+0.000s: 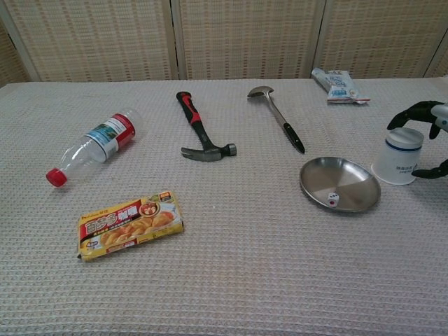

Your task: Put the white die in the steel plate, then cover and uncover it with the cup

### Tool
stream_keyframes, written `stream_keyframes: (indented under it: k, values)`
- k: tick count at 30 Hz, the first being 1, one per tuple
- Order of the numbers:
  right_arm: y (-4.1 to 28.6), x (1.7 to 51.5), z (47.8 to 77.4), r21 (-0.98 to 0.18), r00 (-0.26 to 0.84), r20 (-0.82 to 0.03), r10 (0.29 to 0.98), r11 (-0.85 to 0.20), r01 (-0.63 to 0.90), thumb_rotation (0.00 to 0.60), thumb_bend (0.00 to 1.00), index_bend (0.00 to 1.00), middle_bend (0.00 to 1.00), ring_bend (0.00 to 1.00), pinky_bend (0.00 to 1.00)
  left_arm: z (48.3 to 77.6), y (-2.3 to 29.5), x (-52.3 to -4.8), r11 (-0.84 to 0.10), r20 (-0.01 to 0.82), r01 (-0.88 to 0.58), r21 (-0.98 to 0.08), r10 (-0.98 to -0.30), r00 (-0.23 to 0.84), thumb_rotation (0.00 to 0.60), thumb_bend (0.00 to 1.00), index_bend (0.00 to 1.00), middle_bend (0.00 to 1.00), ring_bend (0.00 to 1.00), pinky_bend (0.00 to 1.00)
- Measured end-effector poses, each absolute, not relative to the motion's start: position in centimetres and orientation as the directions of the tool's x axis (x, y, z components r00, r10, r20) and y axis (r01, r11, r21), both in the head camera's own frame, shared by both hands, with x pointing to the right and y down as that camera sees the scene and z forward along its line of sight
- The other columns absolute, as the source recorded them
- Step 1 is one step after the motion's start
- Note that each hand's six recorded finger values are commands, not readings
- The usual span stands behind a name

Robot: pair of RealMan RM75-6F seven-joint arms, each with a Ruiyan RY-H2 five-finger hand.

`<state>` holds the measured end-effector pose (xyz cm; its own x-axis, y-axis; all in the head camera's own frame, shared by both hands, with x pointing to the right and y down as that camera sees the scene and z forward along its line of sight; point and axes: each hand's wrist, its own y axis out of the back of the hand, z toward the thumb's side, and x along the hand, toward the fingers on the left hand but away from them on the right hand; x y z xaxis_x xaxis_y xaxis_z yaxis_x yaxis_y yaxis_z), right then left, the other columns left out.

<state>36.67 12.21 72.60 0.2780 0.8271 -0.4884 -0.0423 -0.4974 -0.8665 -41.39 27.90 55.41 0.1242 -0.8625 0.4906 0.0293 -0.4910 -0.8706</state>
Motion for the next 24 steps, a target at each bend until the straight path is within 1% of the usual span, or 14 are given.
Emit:
stream_keyframes:
  k: [6,11,19,24]
  values:
    - [11.99,36.48,72.14,-0.876,0.288,-0.466,0.836,-0.482,-0.019,0.6,0.04,0.31,0.24,0.11,0.43,55.49,27.92,-41.39,-0.493,0.493,0.031,-0.869,-0.861,0.124,0.6,0.35,0.09,0.13,0.09,0.18]
    - [11.79,36.46,71.74,-0.883,0.291,-0.449,0.845,-0.469,-0.003,0.6,0.04,0.29,0.24,0.11,0.44,55.46,27.92,-41.35,-0.493,0.492,0.031,-0.87,-0.861,0.124,0.6,0.35,0.09,0.13,0.09,0.18]
    - [11.74,36.45,71.85,-0.881,0.286,-0.453,0.845,-0.473,0.003,0.6,0.04,0.22,0.21,0.11,0.46,55.48,27.93,-41.33,-0.493,0.493,0.032,-0.869,-0.861,0.125,0.6,0.35,0.09,0.13,0.09,0.18]
    - [11.77,36.12,72.54,-0.872,0.281,-0.469,0.837,-0.49,0.003,0.6,0.04,0.22,0.21,0.11,0.48,55.5,27.93,-41.33,-0.494,0.493,0.031,-0.869,-0.861,0.124,0.6,0.35,0.09,0.13,0.09,0.18]
